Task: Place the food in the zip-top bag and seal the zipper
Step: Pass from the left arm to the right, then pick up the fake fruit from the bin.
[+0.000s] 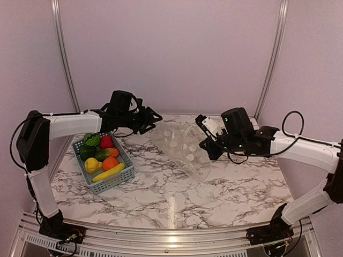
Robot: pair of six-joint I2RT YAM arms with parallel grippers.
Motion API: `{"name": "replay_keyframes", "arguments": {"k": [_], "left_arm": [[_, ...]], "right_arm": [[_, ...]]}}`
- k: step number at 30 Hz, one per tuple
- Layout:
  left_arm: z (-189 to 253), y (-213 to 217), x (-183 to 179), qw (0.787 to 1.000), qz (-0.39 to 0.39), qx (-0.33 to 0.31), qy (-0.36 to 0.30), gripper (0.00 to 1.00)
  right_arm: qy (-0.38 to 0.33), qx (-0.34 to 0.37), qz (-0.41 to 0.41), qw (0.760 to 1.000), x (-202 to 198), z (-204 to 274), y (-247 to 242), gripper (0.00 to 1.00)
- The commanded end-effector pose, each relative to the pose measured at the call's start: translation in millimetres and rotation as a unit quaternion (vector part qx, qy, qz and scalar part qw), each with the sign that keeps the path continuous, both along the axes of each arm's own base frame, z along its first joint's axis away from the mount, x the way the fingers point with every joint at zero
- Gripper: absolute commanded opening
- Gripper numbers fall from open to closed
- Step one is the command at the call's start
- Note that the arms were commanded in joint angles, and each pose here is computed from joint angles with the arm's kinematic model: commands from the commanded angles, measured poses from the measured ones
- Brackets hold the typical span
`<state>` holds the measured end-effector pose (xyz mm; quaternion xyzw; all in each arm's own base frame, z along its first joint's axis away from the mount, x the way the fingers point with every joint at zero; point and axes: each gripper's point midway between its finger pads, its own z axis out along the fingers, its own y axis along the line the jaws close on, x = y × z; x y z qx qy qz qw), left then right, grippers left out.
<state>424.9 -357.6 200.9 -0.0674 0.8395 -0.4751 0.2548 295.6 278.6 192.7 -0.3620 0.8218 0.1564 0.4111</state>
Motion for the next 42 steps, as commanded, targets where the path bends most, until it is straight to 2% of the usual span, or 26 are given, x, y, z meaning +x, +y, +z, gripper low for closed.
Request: {"name": "replay_keyframes", "arguments": {"k": [1, 5, 8, 11, 13, 19, 22, 28, 32, 36, 42], "left_arm": [[55.6, 31.4, -3.1, 0.991, 0.018, 0.082, -0.103, 0.62], [51.4, 73.4, -17.4, 0.973, 0.043, 0.194, -0.114, 0.64], [24.8, 120.9, -35.6, 0.946, 0.074, 0.309, -0.070, 0.67], [5.0, 154.2, -57.9, 0.920, 0.077, 0.381, -0.042, 0.70], [-8.1, 174.2, -72.0, 0.904, 0.082, 0.418, -0.025, 0.77], [-11.3, 223.6, -84.8, 0.856, 0.139, 0.497, -0.020, 0.85], [-3.0, 235.9, -76.3, 0.839, 0.157, 0.521, -0.022, 0.98], [-9.3, 268.6, -55.1, 0.800, 0.160, 0.579, 0.013, 0.99], [-25.3, 290.9, -40.1, 0.793, 0.171, 0.584, 0.045, 0.99], [-43.1, 294.1, -24.2, 0.812, 0.162, 0.557, 0.058, 0.99], [-64.1, 302.9, -8.7, 0.811, 0.160, 0.558, 0.078, 0.99]], "right_arm": [[-0.042, -0.033, -0.080, 0.995, 21.5, 49.3, -31.1, 0.00], [-0.061, -0.083, -0.146, 0.984, 42.2, 76.4, -57.9, 0.00], [-0.070, -0.118, -0.186, 0.973, 54.5, 90.9, -78.5, 0.00], [-0.074, -0.140, -0.216, 0.963, 64.4, 100.3, -90.9, 0.00], [-0.070, -0.147, -0.224, 0.961, 69.0, 100.2, -91.4, 0.00], [0.001, -0.129, -0.190, 0.973, 74.7, 59.3, -60.1, 0.00], [0.029, -0.105, -0.176, 0.978, 76.9, 45.2, -43.0, 0.00], [0.065, -0.083, -0.147, 0.984, 79.2, 23.3, -18.3, 0.00], [0.076, -0.072, -0.132, 0.986, 78.8, 18.1, -6.5, 0.00], [0.079, -0.069, -0.125, 0.987, 78.4, 17.7, -1.2, 0.00], [0.086, -0.066, -0.121, 0.987, 75.5, 16.1, -0.6, 0.00]]}}
